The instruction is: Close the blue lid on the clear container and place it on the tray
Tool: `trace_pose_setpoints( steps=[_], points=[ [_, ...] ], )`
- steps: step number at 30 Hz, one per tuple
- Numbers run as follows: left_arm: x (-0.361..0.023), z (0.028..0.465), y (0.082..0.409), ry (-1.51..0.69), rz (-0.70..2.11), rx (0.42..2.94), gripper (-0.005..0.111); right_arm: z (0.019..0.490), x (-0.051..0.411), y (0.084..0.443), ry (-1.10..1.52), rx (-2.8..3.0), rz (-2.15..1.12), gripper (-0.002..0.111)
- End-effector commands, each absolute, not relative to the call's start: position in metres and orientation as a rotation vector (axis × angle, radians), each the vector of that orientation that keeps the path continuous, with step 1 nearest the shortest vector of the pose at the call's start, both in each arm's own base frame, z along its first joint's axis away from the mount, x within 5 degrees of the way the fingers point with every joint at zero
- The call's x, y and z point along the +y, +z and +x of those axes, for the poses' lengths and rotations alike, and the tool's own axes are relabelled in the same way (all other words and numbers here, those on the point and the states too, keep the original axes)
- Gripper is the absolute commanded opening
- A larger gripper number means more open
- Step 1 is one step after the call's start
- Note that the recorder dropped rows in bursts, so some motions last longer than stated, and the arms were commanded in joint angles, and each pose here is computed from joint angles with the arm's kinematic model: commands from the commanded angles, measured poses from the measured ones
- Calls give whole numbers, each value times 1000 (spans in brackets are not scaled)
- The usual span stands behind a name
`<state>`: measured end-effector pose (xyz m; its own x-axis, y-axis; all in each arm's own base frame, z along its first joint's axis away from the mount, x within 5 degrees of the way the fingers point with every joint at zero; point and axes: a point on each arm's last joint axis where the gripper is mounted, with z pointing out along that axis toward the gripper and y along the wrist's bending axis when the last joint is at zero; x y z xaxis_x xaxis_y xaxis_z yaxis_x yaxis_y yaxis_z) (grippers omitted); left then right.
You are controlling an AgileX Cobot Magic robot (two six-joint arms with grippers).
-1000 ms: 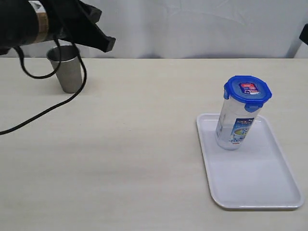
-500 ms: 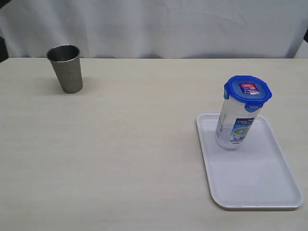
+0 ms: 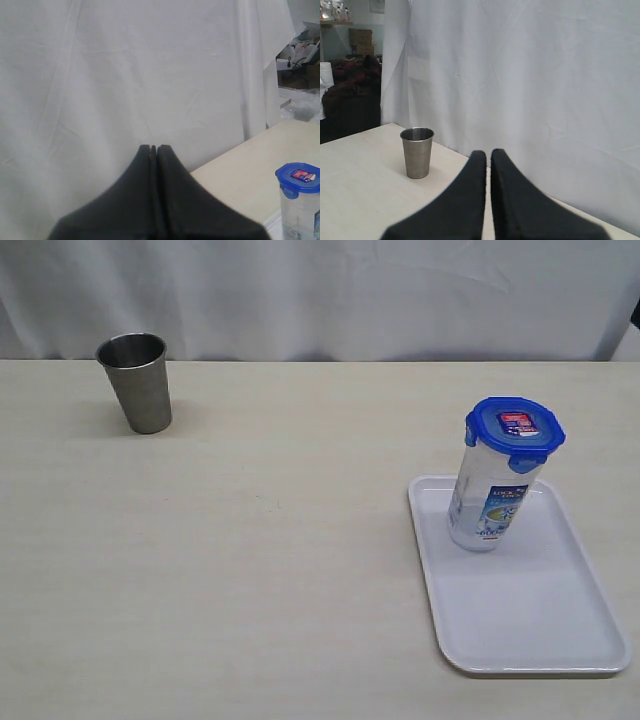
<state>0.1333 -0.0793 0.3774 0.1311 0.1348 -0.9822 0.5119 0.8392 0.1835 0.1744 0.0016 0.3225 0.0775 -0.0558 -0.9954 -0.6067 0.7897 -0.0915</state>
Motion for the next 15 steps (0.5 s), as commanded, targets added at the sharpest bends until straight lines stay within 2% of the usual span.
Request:
trace_pose_setpoints(
  steps=[1,3,10,15],
  points=[
    [-79,132,377,-307,548,1435,0,174,1,322,452,1455,-559,4],
    [-79,132,377,-324,535,1441,0,174,1,322,452,1455,-559,4],
    [-90,125,379,-612,481,1461,0,174,1,322,452,1455,-559,4],
    [-87,127,383,-786,261,1483,0,174,1,322,452,1455,-559,4]
  ],
)
